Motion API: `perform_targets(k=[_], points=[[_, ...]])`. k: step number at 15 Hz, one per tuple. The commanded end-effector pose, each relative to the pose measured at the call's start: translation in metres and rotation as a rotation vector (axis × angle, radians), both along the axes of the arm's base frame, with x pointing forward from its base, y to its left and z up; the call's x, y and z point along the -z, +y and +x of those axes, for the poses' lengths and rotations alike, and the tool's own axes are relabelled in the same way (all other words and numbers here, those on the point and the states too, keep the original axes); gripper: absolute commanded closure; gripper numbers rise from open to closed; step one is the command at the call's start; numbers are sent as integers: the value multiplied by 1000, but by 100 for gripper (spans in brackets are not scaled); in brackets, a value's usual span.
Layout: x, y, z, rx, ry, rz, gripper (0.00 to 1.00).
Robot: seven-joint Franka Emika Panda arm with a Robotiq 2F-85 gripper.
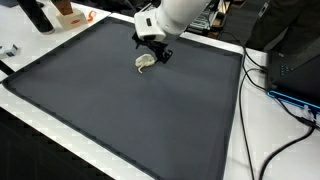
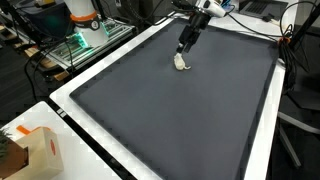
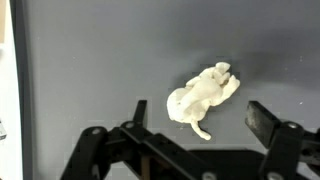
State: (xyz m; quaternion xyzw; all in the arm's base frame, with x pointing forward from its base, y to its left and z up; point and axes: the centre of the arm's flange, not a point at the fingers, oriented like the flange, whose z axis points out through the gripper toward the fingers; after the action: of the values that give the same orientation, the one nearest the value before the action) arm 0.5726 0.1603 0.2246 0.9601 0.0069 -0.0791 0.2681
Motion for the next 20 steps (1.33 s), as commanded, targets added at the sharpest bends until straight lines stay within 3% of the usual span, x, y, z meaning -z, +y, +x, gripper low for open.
perform_targets(k=[1,6,13,20], points=[[-14,-13,-15,-61,74,46,0],[-30,-25,-14,-163,157,127,0],[-71,-50,-10,-316,245,316,0],[-122,-82,-11,-476,228,477,0]])
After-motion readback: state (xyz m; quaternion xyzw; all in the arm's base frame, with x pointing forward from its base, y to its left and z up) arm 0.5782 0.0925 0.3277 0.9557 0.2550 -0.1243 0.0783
